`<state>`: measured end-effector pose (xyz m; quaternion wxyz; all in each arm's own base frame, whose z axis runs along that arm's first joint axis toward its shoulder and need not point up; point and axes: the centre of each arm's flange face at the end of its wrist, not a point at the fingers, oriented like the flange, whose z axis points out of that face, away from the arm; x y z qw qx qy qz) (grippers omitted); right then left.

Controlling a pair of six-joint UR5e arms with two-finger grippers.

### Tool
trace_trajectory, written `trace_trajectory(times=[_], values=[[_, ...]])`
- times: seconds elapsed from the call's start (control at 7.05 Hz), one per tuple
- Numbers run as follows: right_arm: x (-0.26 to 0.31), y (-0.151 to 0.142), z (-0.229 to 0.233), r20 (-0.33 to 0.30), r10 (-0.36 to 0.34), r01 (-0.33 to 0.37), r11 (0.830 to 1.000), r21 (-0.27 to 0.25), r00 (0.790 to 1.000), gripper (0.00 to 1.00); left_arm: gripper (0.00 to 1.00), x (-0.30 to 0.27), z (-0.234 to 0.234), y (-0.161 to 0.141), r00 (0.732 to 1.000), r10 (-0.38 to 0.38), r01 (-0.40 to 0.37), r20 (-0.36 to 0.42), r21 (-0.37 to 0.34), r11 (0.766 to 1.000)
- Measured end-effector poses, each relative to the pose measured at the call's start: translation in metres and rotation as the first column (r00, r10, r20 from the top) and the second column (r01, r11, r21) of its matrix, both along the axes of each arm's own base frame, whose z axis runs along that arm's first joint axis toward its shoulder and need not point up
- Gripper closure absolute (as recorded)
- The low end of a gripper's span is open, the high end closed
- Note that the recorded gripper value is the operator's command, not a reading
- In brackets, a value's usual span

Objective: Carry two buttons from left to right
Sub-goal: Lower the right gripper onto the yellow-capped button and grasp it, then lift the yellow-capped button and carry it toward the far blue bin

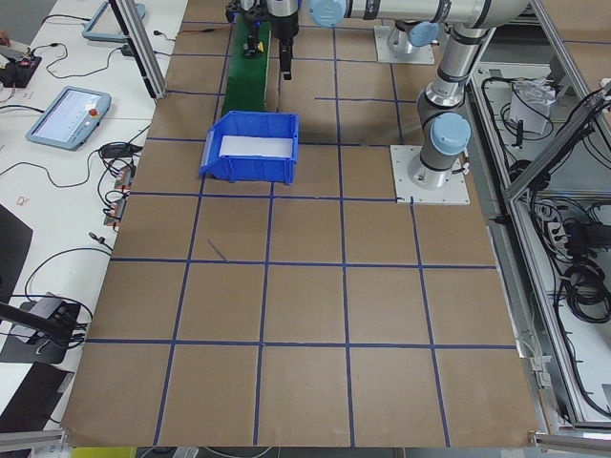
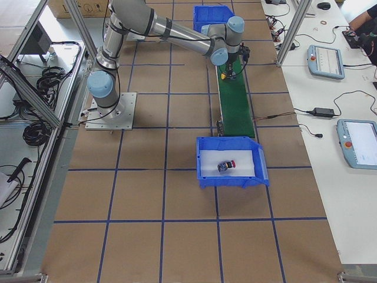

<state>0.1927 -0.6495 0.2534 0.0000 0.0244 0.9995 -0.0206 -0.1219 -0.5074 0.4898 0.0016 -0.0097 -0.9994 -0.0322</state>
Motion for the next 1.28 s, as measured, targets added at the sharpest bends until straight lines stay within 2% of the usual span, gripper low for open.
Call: trace_trajectory(times=[0.28, 0.57, 0.85, 0.99, 1.28], values=[[-0.012, -0.004, 0.011, -0.010, 0.009, -0.009, 1.000, -0.016, 1.000, 1.00, 0.00, 0.000, 0.000, 0.000, 1.000, 0.000, 0.000, 0.000, 0.000, 1.000], [-0.065, 0.000, 0.068, -0.036, 0.028, -0.029, 0.999, -0.041, 0.999, 1.00, 0.00, 0.000, 0.000, 0.000, 1.000, 0.000, 0.000, 0.000, -0.001, 1.000], [-0.161, 0.030, 0.147, -0.050, 0.057, -0.058, 0.998, -0.024, 0.997, 1.00, 0.00, 0.000, 0.001, 0.000, 1.000, 0.000, 0.000, 0.000, -0.001, 1.000], [-0.227, 0.042, 0.173, -0.067, 0.096, -0.098, 0.995, -0.022, 0.993, 1.00, 0.00, 0.000, 0.000, 0.000, 1.000, 0.000, 0.000, 0.000, -0.001, 1.000], [-0.357, 0.058, 0.195, -0.109, 0.207, -0.210, 0.978, -0.011, 0.972, 1.00, 0.00, 0.000, 0.000, 0.000, 1.000, 0.000, 0.000, 0.000, -0.001, 1.000]])
